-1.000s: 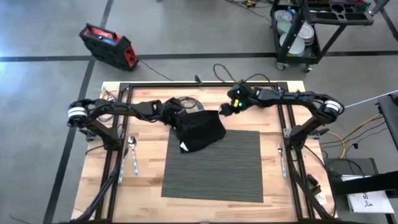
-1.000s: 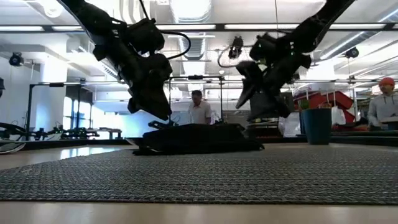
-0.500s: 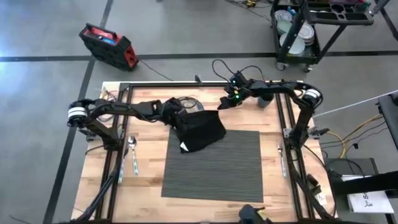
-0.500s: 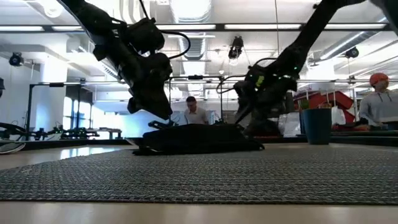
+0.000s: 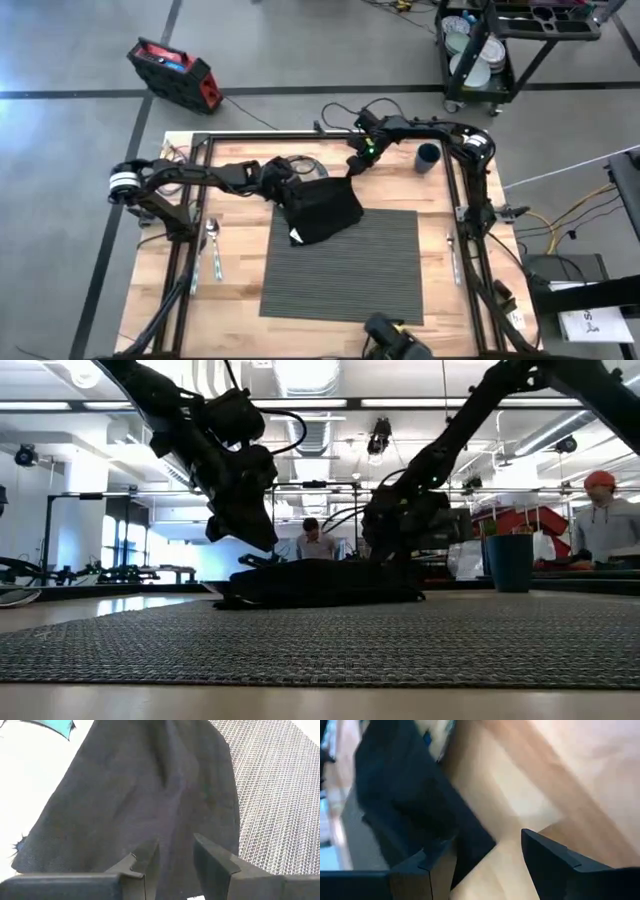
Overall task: Set table place
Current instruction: Fold the black napkin
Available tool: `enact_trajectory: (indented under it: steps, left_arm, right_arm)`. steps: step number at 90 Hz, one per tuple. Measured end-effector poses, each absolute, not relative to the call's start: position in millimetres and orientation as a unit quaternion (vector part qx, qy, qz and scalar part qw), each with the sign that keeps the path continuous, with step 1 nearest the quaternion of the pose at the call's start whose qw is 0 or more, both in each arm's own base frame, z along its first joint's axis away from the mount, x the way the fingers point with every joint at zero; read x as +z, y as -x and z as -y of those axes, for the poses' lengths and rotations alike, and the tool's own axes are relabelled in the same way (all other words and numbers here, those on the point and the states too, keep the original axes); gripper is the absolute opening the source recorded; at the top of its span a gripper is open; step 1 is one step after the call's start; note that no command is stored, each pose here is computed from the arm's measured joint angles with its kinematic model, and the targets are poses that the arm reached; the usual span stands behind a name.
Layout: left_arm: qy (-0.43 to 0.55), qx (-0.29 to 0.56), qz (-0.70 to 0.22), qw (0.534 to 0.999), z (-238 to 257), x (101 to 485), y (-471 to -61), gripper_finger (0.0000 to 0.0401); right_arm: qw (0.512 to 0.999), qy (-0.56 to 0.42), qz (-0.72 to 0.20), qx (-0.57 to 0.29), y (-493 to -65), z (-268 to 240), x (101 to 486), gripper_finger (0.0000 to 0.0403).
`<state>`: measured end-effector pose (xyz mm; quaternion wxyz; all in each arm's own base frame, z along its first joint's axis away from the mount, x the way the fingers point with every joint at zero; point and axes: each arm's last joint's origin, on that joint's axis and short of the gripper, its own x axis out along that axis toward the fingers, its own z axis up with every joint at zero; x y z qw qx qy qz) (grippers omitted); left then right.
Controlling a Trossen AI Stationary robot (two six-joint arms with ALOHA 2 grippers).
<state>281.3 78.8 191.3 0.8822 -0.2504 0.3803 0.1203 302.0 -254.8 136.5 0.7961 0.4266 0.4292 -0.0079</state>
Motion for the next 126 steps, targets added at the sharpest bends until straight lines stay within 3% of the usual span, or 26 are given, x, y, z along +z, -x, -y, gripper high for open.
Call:
enact_trajectory:
  steps: [47, 56, 70, 75, 91, 126]
  left_arm:
    - [0.240, 0.116, -0.386, 0.883, -79, 191, -281, 0.0099]
    - [0.240, 0.116, -0.386, 0.883, -79, 191, -281, 0.0100]
    - [0.241, 0.117, -0.392, 0.880, -78, 190, -280, 0.0103]
    - [0.241, 0.117, -0.396, 0.878, -78, 189, -279, 0.0103]
    - [0.249, 0.107, -0.411, 0.870, -76, 190, -275, 0.0095]
    - [0.236, 0.099, -0.403, 0.879, -71, 209, -262, 0.0076]
  right_arm:
    - [0.795, -0.426, -0.429, 0.052, -311, 239, 131, 0.0177]
    - [0.791, -0.428, -0.434, 0.050, -310, 239, 131, 0.0142]
    - [0.790, -0.427, -0.438, 0.051, -312, 236, 130, 0.0032]
    - [0.789, -0.428, -0.439, 0.052, -313, 235, 131, 0.0012]
    - [0.789, -0.422, -0.447, 0.022, -315, 230, 139, 0.0001]
    - [0.836, -0.361, -0.409, -0.052, -310, 215, 212, 0.0000]
